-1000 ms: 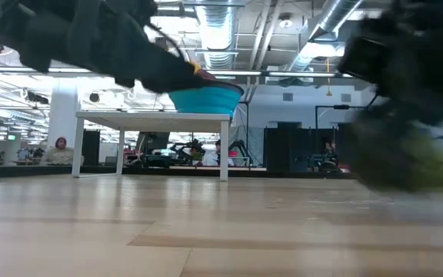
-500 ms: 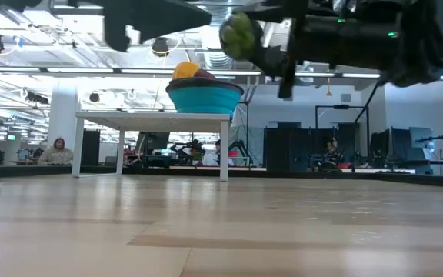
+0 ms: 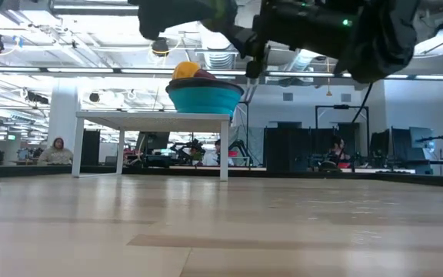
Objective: Pick & Place Fruit
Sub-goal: Put the black mangosteen into the blue strainer bowl
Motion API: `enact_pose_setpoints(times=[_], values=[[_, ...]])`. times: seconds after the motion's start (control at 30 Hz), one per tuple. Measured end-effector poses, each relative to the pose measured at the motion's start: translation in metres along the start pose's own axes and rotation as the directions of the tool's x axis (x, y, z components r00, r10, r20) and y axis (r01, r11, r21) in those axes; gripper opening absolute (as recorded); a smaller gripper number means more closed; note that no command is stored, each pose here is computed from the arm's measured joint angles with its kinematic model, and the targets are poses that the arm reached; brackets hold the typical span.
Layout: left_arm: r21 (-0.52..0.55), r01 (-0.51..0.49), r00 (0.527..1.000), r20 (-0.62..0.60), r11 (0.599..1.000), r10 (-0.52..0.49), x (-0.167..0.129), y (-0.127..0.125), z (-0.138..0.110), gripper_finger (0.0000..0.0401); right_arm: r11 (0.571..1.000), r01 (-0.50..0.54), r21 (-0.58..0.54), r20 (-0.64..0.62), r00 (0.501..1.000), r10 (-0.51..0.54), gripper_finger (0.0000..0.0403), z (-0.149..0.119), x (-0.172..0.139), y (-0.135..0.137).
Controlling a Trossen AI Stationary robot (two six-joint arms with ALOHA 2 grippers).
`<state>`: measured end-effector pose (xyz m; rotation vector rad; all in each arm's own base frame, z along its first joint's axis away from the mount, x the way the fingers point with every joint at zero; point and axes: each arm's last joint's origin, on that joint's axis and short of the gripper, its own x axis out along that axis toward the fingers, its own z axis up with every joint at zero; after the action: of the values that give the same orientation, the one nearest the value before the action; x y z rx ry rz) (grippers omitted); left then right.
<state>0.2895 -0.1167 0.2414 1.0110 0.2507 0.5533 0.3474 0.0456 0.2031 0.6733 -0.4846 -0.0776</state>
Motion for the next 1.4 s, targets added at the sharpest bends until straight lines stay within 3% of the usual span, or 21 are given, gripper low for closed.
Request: enact_pose_setpoints(times=[0.23,0.5,0.67,0.93,1.4], values=[[-0.206,-0.078,0.997,-0.034,0.975,0.073,0.016,0.012,-0.008,0.0309,1.000,-0.008,0.006,0.027,1.000,0.007,0.0235,0.004,0.006,0.001],[-0.405,-0.047,0.997,0.031,0.913,0.066,0.030,0.017,-0.015,0.0309,1.000,0.005,-0.001,0.027,1.000,-0.005,0.0235,0.005,0.006,-0.002],[-0.425,-0.051,0.997,0.027,0.904,0.069,0.033,0.018,-0.017,0.0301,1.000,0.006,-0.002,0.024,1.000,-0.006,0.0235,0.005,0.006,-0.002],[-0.426,-0.052,0.997,0.025,0.903,0.069,0.031,0.017,-0.016,0.0252,1.000,0.005,-0.004,0.019,1.000,-0.005,0.0244,0.005,0.006,-0.003],[-0.427,-0.048,0.998,0.016,0.903,0.061,0.021,0.013,-0.010,0.0251,0.997,-0.043,-0.069,-0.053,0.998,0.039,0.0306,0.000,0.006,-0.003]])
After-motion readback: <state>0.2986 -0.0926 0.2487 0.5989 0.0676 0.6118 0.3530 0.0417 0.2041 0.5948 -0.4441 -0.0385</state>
